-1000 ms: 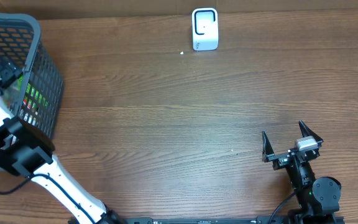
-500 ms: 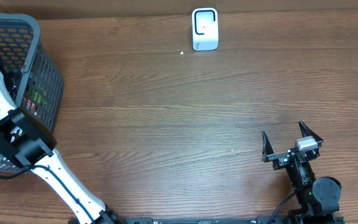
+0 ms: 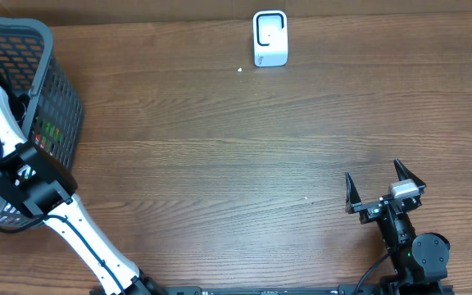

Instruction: Scan the item barcode

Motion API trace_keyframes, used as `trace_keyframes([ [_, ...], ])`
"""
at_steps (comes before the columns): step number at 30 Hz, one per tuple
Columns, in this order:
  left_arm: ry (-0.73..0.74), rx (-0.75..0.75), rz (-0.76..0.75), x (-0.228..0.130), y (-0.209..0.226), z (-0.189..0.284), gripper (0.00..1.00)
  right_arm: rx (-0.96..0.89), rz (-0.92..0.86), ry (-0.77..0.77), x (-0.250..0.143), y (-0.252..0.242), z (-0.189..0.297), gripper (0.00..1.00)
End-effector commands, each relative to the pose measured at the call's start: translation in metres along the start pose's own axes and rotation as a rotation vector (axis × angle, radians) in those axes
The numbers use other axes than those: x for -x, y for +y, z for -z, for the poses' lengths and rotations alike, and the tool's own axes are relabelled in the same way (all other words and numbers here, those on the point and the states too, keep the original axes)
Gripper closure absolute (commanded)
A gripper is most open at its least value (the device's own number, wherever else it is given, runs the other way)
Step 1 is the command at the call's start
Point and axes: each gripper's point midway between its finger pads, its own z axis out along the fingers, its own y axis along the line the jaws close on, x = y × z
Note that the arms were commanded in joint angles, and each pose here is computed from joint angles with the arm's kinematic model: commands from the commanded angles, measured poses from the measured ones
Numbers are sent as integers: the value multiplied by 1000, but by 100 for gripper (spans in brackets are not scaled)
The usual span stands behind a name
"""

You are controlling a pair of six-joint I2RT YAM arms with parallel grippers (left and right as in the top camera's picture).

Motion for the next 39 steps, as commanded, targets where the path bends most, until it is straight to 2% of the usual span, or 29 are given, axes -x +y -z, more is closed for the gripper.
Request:
trace_keyframes([
  [1, 49, -104, -5, -4, -11, -2, 96, -2, 0, -2, -2, 0, 0, 0],
  [6, -136, -155, 11, 20, -5, 86, 96, -2, 0, -2, -2, 0, 0, 0],
  [10, -237, -174, 23, 18, 5, 148, 96, -2, 0, -2, -2, 0, 0, 0],
  [14, -279, -156, 50, 9, 17, 180, 96, -2, 0, -2, -2, 0, 0, 0],
  [18, -272, -142, 113, 4, 23, 186, 94, -2, 0, -2, -2, 0, 0, 0],
  [19, -264, -139, 120, 3, 23, 183, 76, -2, 0, -2, -2, 0, 0, 0],
  [20, -251, -135, 132, 3, 22, 178, 44, -2, 0, -2, -2, 0, 0, 0],
  [21, -235, -132, 141, 3, 21, 170, 21, -2, 0, -2, -2, 0, 0, 0],
  [22, -220, -128, 140, 4, 20, 161, 8, -2, 0, -2, -2, 0, 0, 0],
  [23, -210, -124, 134, 5, 19, 153, 0, -2, 0, -2, -2, 0, 0, 0],
  [28, -196, -115, -18, 22, 6, 103, 0, -2, 0, -2, -2, 0, 0, 0],
  [33, -128, -103, -47, 24, -3, 50, 0, -2, 0, -2, -2, 0, 0, 0],
  [39, -26, -119, -102, 11, -19, -3, 0, -2, 0, -2, -2, 0, 0, 0],
])
